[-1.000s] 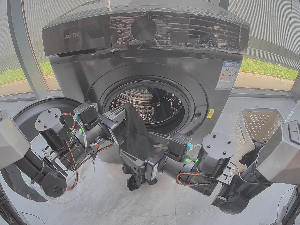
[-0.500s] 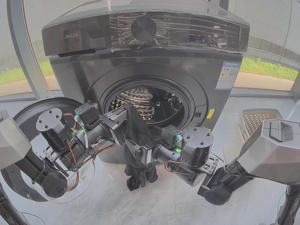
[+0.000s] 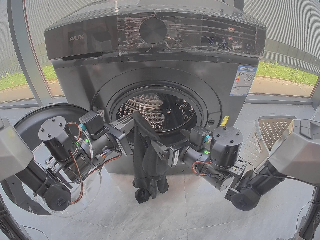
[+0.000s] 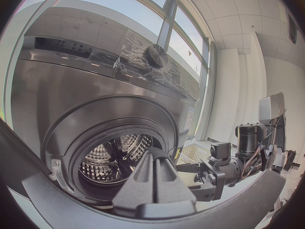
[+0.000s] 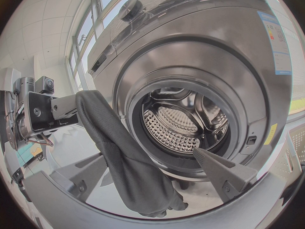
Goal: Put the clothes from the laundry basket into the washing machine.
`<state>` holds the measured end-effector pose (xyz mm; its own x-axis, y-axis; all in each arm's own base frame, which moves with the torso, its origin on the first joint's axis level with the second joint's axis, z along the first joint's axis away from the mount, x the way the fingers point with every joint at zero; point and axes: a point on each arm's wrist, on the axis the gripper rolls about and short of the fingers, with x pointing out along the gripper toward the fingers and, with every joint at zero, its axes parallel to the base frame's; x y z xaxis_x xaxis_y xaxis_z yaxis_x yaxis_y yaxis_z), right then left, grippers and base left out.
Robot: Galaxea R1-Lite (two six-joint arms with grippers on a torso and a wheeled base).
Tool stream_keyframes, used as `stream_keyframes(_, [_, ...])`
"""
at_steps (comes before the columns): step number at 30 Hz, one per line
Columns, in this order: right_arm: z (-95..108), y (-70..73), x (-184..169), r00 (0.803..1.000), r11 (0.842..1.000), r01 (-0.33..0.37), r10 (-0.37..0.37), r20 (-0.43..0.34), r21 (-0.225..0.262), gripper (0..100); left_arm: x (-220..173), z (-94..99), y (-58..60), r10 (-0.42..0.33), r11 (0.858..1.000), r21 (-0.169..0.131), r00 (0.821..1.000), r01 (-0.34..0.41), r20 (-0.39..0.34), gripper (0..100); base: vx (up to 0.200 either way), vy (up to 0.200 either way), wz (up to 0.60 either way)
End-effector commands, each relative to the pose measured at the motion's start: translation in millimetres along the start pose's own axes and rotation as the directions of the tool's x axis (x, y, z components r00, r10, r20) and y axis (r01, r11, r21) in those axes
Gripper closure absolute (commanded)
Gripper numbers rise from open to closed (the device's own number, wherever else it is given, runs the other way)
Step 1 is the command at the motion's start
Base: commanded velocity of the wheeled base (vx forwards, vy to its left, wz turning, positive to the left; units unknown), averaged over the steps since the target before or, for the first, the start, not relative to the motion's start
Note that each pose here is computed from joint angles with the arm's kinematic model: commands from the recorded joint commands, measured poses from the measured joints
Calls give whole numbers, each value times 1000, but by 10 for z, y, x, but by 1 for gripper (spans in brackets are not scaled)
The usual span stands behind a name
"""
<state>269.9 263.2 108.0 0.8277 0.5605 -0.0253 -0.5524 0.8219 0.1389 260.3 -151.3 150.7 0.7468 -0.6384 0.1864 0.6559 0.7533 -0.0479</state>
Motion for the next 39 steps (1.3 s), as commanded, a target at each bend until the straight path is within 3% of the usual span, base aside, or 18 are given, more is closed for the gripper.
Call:
stream_keyframes(1, [83,-34,-53,1000,1000,7,-7,14,3,0,0,-7,-4,0,1000,-1,1000,0,-2,100,0,0,0])
stream_keyframes(12, [-60,201,-43,997,997,-74,74,-12,-4,0,2,-16,-22,-7,1000,-3,1000,7,-6,100,0,0,0])
stream_keyframes(16, [-137,376,-59,991,992,-130,130,-8,-3,0,1,-35,-20,-4,1000,-2,1000,4,-11,100,0,0,0])
stream_keyframes(23, [-144,503,-78,983,983,-183,183,-2,-4,0,3,-33,-17,7,1000,-2,1000,-7,-11,100,0,0,0])
stream_keyframes(39, [-187,454,122,990,991,-137,137,21,5,0,3,-33,-17,5,1000,-2,1000,-5,-11,100,0,0,0])
